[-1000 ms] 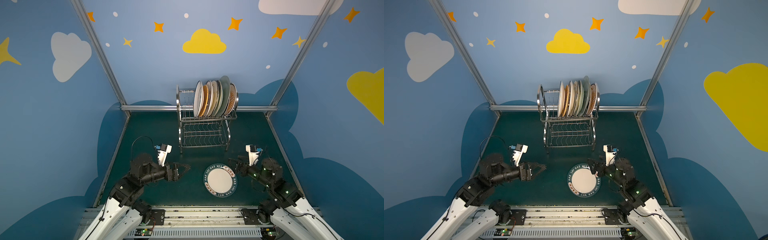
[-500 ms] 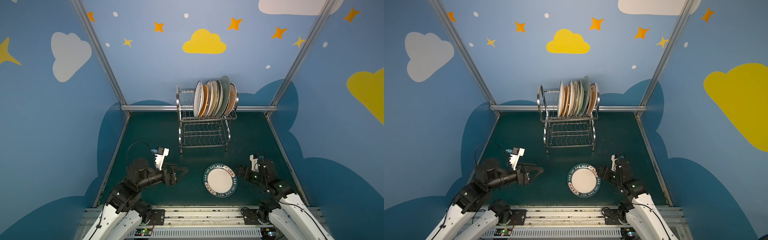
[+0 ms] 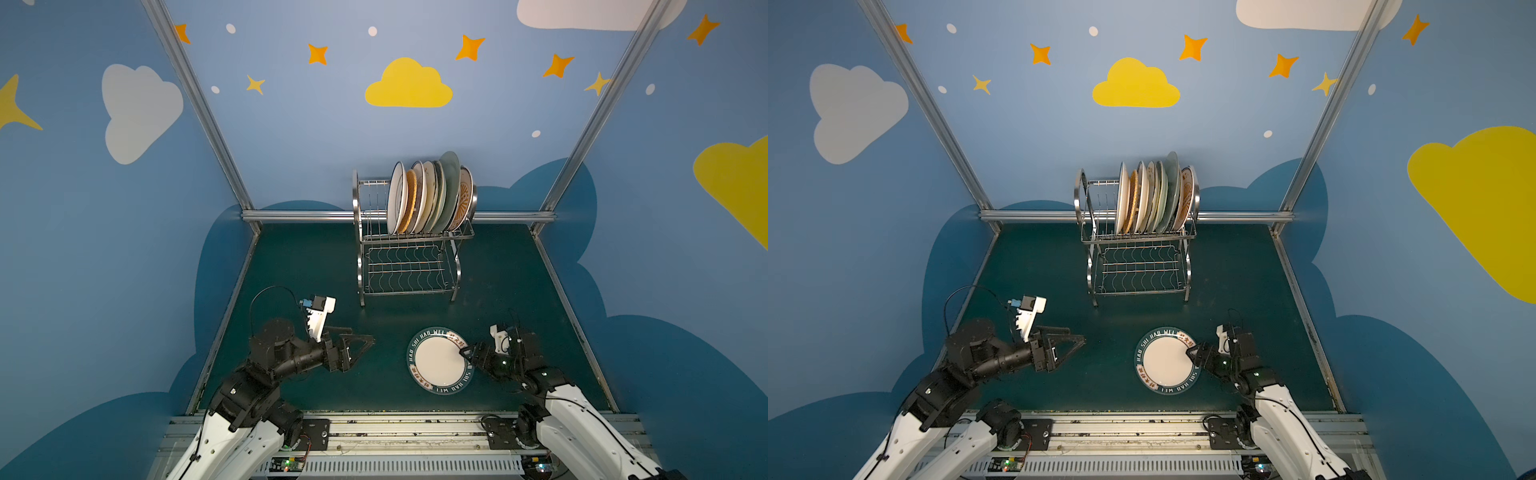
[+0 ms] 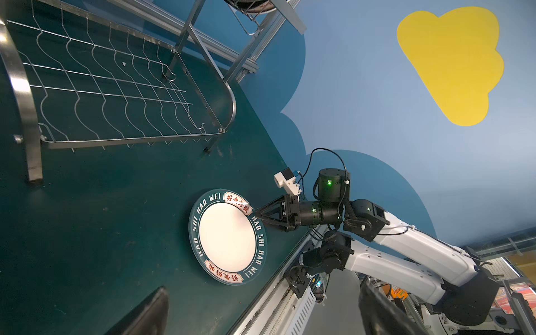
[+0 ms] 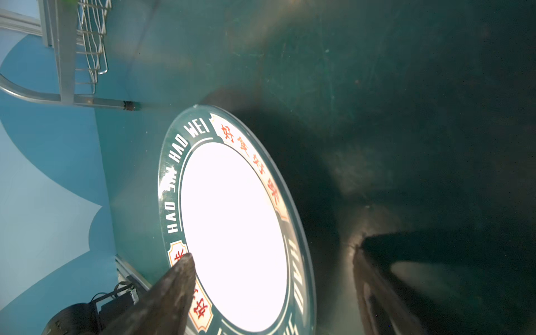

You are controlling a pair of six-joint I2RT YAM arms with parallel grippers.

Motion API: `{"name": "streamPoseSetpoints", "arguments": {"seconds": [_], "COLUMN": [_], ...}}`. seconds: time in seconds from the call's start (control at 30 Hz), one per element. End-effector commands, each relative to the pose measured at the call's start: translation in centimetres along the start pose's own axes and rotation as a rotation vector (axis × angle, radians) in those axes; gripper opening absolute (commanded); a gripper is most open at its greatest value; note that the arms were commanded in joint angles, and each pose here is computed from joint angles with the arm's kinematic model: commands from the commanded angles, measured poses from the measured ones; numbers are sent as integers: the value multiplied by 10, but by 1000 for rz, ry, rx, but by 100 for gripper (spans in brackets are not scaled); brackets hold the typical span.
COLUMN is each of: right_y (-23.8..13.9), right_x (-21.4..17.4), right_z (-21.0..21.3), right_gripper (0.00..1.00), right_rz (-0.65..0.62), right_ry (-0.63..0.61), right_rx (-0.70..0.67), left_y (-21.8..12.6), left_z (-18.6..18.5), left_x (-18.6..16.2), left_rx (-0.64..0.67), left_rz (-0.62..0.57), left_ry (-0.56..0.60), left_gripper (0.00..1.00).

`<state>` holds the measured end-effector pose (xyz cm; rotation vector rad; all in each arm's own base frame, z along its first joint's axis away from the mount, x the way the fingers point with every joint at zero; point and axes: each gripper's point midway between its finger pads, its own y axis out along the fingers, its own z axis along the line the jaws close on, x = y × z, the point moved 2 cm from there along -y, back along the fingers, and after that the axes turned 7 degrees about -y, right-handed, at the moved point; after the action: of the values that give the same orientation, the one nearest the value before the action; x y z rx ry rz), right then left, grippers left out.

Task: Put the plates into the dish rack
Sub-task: 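Grasp the rim of the HAO SHI HAO WEI plate with right gripper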

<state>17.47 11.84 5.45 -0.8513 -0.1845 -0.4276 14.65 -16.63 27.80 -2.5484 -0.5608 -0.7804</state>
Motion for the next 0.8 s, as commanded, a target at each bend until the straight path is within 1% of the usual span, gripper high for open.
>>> {"name": "streamPoseSetpoints", "arguments": {"seconds": [0.0,0.17,0.23,0.43,0.63,0.77], "right_y": [7,12,17,24,30,32], "right_x": [-6,-15,-19,-25,-28,-31], "right_z": [5,7,6,1,-10,-13], "right_gripper": [79,70,68,56,35,22], "right_rz": [28,75,80,93,110,168], "right_ry": [27,50,46,45,99,124], "right_rx": [69,83,83,23,-58,-112], "left_y": [-2,-2,-2,-3,-3,-2], "left_z": [0,0,0,0,0,1], "left_x": [3,3,3,4,5,5], "left_rx": [-4,-8,-9,-13,-10,-6], "left_rz": [-28,-29,-27,-34,-37,-39], "left_ry": [24,22,20,19,17,16], "left_gripper": [100,100,100,100,100,100]}}
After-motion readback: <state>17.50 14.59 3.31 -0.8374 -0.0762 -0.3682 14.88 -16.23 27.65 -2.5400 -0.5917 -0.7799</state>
